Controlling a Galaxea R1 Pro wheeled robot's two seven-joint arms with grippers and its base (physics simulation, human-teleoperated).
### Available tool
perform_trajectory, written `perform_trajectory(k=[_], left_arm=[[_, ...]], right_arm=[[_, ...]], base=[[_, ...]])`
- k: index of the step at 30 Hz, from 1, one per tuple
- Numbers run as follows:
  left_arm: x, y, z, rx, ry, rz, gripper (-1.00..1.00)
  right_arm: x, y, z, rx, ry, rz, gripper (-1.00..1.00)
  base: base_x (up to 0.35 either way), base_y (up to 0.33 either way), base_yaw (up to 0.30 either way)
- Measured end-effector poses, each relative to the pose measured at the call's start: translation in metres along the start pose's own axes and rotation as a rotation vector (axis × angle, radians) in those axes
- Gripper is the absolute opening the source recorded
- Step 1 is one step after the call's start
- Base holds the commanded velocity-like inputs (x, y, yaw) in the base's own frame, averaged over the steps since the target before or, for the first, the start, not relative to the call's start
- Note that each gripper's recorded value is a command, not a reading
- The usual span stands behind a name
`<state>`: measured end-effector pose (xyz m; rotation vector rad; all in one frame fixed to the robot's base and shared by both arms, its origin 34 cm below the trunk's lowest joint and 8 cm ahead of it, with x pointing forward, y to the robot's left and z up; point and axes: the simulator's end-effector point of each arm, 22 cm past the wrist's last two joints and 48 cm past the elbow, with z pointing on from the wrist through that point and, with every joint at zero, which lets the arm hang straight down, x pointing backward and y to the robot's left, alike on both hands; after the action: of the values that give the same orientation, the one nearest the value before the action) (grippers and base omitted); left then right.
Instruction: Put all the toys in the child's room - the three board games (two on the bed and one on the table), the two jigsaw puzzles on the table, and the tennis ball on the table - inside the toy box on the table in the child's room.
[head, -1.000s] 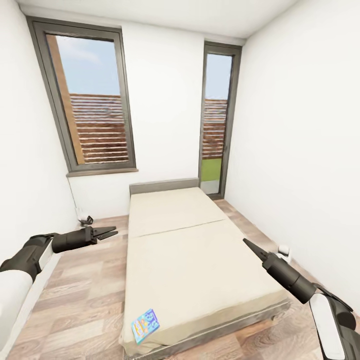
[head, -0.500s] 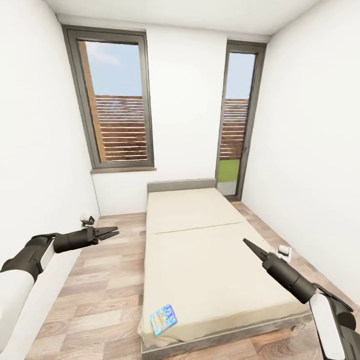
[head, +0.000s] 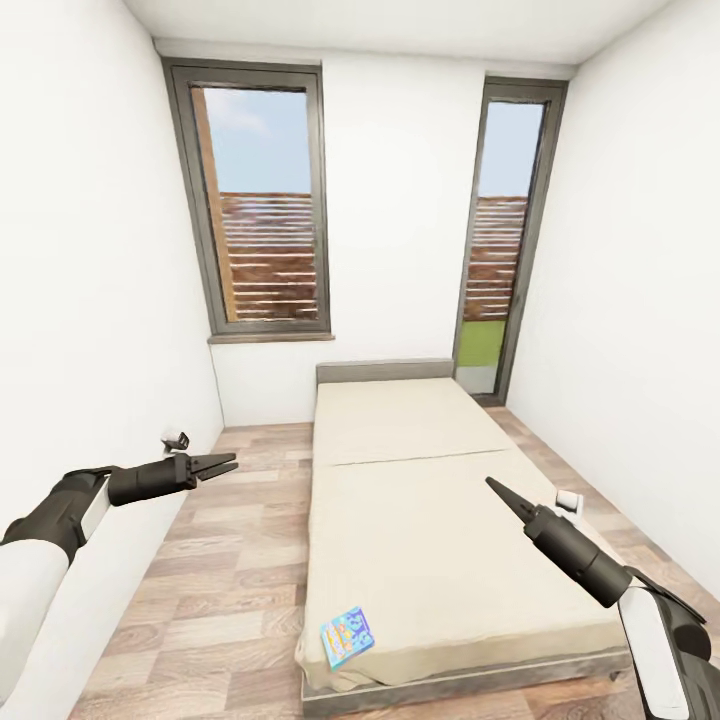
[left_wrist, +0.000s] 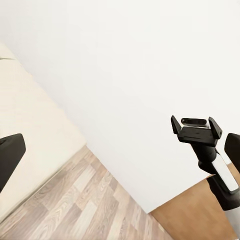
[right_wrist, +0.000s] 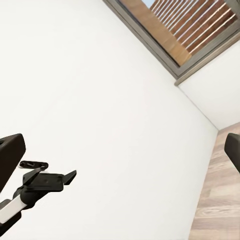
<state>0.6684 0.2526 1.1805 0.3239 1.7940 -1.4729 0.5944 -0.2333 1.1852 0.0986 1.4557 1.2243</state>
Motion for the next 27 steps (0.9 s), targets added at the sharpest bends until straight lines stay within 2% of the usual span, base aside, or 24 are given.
perform_trajectory(k=[7, 27], left_arm=[[0.0, 0.0, 0.0001, 0.0, 0.0, 0.0, 1.0], [0.001, -0.0012, 0.0038, 0.007, 0.001, -0.002, 1.0]], right_arm=[[-0.0001, 0.0, -0.0001, 0.0, -0.001, 0.0, 1.0], [0.0004, -0.0006, 0.0004, 0.003, -0.001, 0.001, 1.0]], base=[[0.0, 0.129, 0.008], [0.0, 0.02, 0.0]])
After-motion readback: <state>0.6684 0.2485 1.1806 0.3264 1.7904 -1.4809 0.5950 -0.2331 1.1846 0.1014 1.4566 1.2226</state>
